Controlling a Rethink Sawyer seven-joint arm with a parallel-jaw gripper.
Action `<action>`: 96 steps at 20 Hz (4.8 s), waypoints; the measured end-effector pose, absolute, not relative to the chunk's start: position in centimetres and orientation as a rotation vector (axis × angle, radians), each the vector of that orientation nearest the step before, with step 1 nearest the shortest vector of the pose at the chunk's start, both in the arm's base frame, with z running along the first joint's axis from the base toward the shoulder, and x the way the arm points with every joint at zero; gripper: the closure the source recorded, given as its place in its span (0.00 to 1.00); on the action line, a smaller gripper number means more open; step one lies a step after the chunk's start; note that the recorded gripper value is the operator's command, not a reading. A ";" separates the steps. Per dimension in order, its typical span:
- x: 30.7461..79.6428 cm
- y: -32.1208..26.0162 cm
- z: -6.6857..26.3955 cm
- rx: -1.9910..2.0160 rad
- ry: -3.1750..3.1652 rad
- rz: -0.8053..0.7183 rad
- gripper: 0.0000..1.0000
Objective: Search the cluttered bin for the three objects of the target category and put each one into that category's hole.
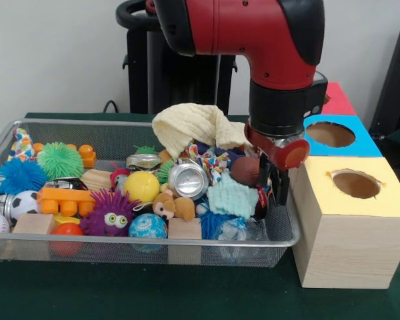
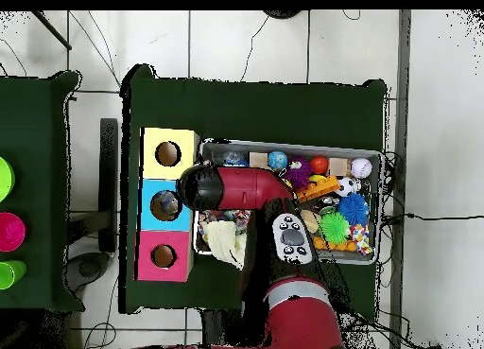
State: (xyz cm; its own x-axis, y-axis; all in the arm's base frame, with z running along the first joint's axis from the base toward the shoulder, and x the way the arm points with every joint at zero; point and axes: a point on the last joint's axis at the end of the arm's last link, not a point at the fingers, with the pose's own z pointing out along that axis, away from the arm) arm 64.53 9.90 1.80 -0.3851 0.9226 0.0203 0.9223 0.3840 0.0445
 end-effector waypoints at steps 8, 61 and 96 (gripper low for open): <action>64.0 9.7 -0.1 1.712 2.643 0.066 0.00; 65.5 9.2 -2.7 1.649 2.355 -0.099 0.00; 66.7 7.1 -3.3 1.729 2.111 -0.108 1.00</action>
State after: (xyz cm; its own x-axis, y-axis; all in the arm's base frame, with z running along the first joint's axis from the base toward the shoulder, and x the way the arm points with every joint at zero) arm 66.72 7.14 -3.29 -0.1486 0.9223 -0.3569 0.9539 0.2288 0.1940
